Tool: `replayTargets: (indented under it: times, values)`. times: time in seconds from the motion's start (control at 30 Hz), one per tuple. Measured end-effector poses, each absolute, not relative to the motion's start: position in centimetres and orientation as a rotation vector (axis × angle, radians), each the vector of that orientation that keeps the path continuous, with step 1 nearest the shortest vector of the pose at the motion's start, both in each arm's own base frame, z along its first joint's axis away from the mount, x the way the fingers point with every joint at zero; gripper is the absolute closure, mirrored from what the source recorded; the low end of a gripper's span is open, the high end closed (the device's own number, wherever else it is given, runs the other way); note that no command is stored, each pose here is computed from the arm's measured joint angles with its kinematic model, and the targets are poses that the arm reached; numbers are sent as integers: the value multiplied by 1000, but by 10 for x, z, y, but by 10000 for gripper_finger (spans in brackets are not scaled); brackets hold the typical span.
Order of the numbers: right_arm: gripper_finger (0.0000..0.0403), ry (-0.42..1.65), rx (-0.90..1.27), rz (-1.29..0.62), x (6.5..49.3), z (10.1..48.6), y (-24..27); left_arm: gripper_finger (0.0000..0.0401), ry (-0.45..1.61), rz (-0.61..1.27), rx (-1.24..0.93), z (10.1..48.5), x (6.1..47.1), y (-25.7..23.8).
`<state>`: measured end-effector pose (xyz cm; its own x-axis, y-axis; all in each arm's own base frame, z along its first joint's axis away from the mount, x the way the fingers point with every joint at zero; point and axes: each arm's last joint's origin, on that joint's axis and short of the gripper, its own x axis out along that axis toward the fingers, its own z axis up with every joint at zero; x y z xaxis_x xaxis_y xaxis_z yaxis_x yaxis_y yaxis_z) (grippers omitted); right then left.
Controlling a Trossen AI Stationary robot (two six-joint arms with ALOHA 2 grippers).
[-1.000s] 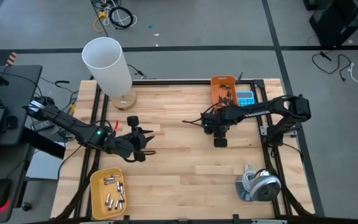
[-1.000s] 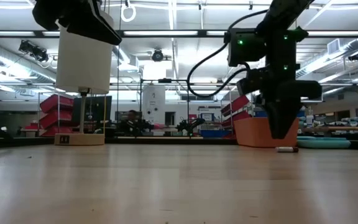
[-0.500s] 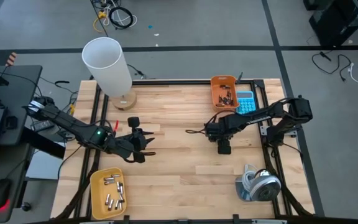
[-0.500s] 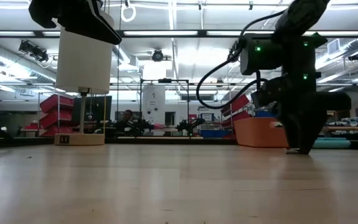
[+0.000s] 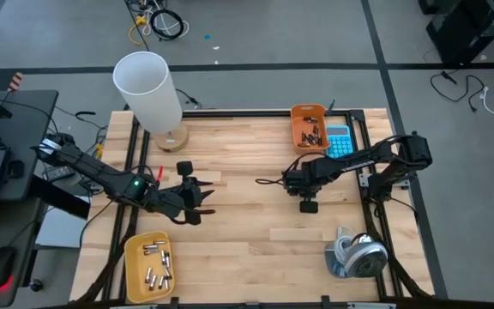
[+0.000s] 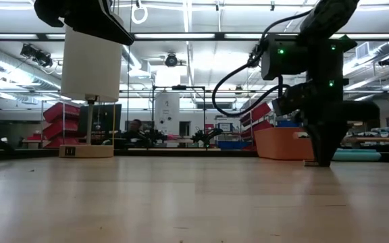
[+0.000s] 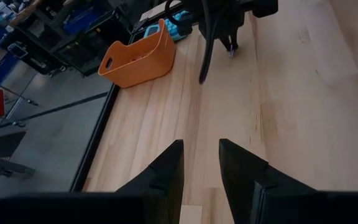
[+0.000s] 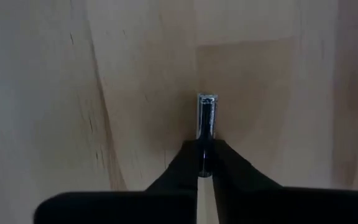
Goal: Sort batteries
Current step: Put the silver battery into the yellow bin
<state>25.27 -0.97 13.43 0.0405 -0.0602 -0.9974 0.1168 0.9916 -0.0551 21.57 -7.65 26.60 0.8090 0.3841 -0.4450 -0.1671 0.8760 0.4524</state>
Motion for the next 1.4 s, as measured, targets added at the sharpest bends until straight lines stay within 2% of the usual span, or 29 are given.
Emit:
replayTargets:
  times: [0.07,0.4,0.67,0.9,1.07,1.4]
  values:
    - [389,1525,37,-125,253,134,-9,298,556,303,410,266,216,-76]
    - [395,1490,-20,-101,256,141,-4,298,547,287,351,263,218,-78]
    - [396,907,-21,98,298,184,11,298,369,175,374,212,231,-86]
    - [396,475,-113,195,324,214,22,298,208,202,335,199,239,-85]
    - [396,348,-169,202,329,225,24,297,113,201,320,201,251,-84]
    - [396,327,-210,174,330,227,23,297,0,168,266,208,264,-74]
